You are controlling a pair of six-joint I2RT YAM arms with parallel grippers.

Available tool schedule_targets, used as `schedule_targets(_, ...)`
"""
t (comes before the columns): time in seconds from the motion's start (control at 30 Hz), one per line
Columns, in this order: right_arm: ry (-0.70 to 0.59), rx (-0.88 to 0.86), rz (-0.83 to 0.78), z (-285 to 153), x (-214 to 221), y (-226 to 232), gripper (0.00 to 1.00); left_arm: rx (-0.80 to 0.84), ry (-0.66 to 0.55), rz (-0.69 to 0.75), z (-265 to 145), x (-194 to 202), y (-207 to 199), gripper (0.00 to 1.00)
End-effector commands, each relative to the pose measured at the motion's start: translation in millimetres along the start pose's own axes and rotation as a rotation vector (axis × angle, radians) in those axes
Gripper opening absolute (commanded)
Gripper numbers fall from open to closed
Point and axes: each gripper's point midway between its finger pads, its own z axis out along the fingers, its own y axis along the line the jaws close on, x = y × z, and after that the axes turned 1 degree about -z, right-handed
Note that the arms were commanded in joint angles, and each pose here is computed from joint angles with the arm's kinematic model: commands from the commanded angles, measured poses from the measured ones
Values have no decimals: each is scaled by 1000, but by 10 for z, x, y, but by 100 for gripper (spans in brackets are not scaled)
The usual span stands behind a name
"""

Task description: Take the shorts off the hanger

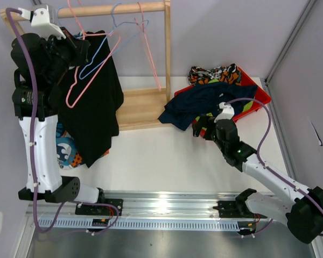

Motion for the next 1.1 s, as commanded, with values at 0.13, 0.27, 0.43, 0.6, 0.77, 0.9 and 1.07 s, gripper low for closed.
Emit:
schedule_targets(0.13,-5,13,-9,-187,157,50,99,136,-29,-23,507,-58,-357,0)
schedule_targets(0.27,-16,20,-12,-252,162,9,100,168,-23,-33,781,16,-511,0)
schedule_targets(0.43,-12,40,-23,-315,208,-81,99,193,-19,-46,1031,132,-680,0)
schedule_targets(0.6,-12,46,-28,-363,244,-140,99,197,-1,-56,1184,256,-759,0)
schedule_targets(0.77,-15,46,-26,-378,252,-156,99,199,9,-55,1195,303,-804,0)
schedule_targets(0.9,-13,44,-25,-371,259,-150,99,205,4,-41,1070,259,-833,11)
schedule_targets(1.07,-13,32,-18,-376,258,-125,100,185,1,-12,845,190,-778,39)
